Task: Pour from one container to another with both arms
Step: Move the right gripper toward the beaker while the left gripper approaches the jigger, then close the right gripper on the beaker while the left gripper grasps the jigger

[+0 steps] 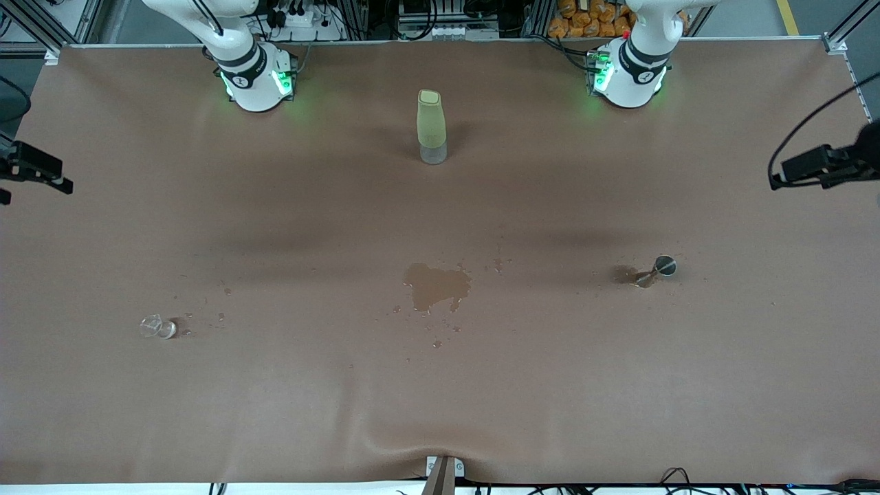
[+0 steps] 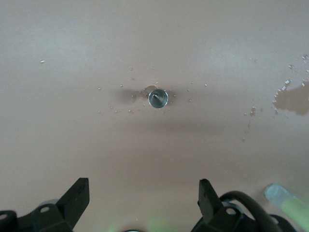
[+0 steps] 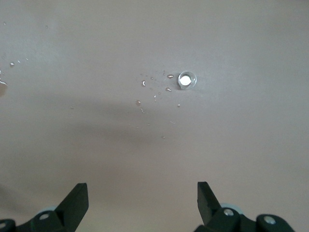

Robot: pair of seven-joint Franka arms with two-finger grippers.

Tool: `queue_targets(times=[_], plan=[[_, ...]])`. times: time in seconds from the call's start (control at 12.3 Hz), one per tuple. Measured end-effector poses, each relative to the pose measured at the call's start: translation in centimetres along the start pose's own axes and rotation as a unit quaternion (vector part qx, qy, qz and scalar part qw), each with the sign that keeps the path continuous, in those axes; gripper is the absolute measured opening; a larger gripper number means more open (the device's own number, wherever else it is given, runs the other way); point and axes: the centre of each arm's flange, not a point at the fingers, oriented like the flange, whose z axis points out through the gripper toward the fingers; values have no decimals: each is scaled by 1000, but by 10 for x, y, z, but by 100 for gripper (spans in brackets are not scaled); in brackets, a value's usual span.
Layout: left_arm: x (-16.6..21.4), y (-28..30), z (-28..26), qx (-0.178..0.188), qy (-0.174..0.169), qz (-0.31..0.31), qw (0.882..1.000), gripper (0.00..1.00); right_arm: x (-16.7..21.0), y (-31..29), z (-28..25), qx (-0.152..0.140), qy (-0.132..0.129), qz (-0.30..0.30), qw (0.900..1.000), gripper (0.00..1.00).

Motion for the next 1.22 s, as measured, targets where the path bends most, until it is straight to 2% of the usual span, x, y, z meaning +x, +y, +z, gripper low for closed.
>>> queue_targets(times=[0.24, 0.57, 0.89, 1.05, 1.22], plan=[[19, -43, 32, -54, 10, 27, 998, 100, 4, 42, 19, 27, 28, -60, 997, 100], [31, -55, 78, -114, 19, 59, 992, 100, 0, 128, 85, 98, 77, -157, 980, 100], [22, -74, 146, -157, 26, 113, 981, 100, -8, 188, 159, 158, 131, -228, 952, 100], [13, -91, 165, -177, 31, 140, 974, 100, -14, 211, 194, 185, 168, -264, 932, 100], [5, -123, 190, -209, 48, 182, 960, 100, -17, 232, 231, 204, 208, -293, 910, 100]])
